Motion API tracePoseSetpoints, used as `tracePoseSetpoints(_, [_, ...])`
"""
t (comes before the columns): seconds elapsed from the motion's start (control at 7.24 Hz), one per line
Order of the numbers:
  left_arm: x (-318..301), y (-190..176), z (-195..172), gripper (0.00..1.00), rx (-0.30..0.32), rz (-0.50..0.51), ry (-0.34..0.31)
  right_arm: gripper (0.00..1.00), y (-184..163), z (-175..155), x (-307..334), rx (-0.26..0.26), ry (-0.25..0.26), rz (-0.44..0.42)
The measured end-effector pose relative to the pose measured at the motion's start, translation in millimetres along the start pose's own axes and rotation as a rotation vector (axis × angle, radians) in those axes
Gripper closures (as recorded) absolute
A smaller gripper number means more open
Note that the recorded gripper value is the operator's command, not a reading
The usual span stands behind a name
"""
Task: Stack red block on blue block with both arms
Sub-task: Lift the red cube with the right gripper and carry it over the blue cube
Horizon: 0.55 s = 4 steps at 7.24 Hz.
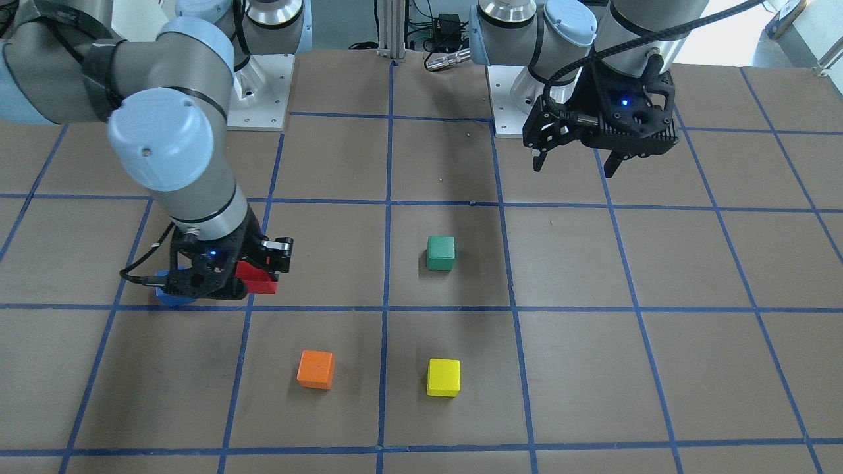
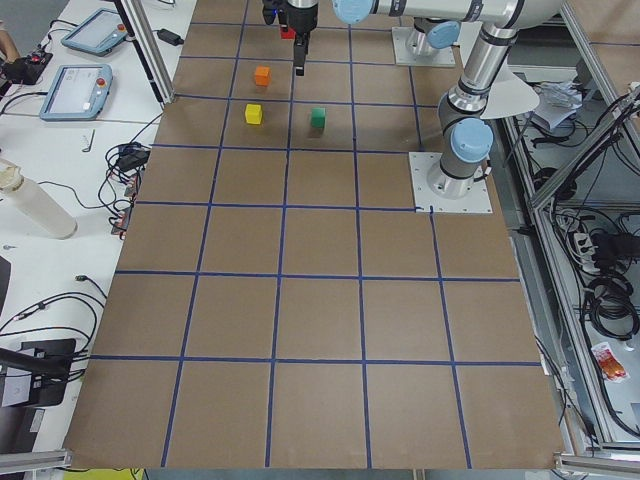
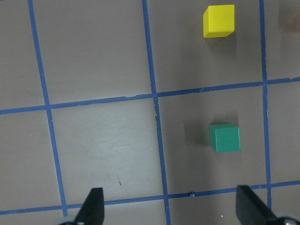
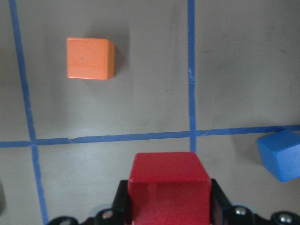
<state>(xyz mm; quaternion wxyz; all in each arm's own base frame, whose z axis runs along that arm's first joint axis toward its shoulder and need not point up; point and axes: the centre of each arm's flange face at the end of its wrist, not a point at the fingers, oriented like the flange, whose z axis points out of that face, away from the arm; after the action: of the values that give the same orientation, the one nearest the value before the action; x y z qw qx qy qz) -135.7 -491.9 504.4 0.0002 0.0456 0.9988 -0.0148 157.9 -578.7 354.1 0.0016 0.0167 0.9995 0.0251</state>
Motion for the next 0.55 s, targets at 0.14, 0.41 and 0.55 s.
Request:
tracePoseSetpoints(0.14, [0.0,-0.3,0.0,0.00,0.000,0.000,0.000,1.00,3.5,6.9,35.4,-0.016,-0.001,-0.027])
tracePoseSetpoints(0.41, [0.0,-0.8,0.0,0.00,0.000,0.000,0.000,1.00,16.4,22.5,89.4,-0.015,-0.007,-0.067])
tracePoseSetpoints(0.55, [0.0,-0.8,0.0,0.00,0.000,0.000,0.000,1.00,19.8,33.5,108.9,0.003,-0.006,-0.091])
